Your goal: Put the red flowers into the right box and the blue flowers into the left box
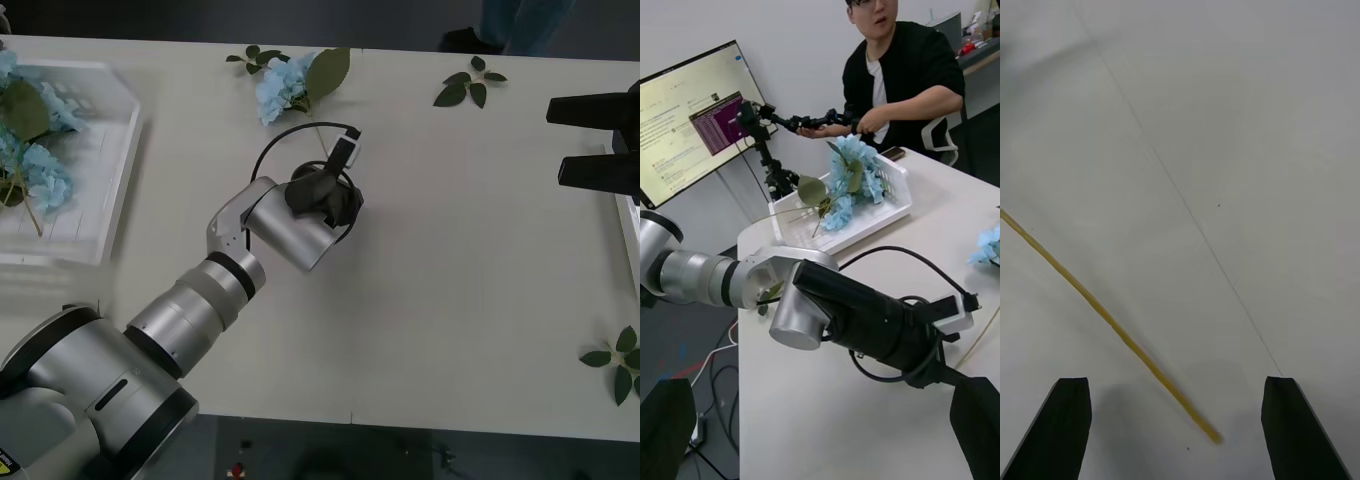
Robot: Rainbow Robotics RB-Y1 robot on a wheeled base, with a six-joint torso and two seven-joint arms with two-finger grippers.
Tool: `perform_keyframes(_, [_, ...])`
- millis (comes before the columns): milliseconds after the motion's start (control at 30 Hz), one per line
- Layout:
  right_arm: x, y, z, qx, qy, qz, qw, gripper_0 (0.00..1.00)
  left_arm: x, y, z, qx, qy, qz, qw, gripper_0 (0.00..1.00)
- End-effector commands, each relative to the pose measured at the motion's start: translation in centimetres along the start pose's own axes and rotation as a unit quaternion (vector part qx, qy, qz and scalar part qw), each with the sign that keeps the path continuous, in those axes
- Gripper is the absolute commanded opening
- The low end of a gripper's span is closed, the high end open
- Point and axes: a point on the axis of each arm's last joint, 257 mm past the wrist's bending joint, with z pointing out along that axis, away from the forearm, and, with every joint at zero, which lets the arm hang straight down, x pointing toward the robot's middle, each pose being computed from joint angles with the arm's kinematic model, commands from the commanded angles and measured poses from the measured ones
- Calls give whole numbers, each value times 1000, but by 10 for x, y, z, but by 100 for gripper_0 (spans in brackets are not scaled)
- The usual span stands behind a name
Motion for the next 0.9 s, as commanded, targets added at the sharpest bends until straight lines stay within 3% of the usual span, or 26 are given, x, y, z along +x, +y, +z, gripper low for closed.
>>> perform_keyframes(33, [-8, 3, 0, -2, -2, -23, 1000, 100, -36, 10, -3, -5, -29, -16, 999, 65])
perform_keyframes(433, [-8, 3, 0, -2, -2, -23, 1000, 100, 5, 5, 4, -2, 9, -19, 1000, 64])
perform_keyframes(467, [-8, 3, 0, -2, -2, -23, 1000, 100, 6, 5, 4, -2, 10, -19, 1000, 55])
perform_keyframes(533, [-8, 3, 0, -2, -2, -23, 1000, 100, 6, 8, 4, -3, 10, -19, 1000, 10])
perform_keyframes(567, [-8, 3, 0, -2, -2, -23, 1000, 100, 6, 8, 4, -3, 10, -19, 1000, 1])
perform_keyframes(900, [-8, 3, 0, -2, -2, -23, 1000, 100, 23, 15, 5, -8, 14, -18, 1000, 0])
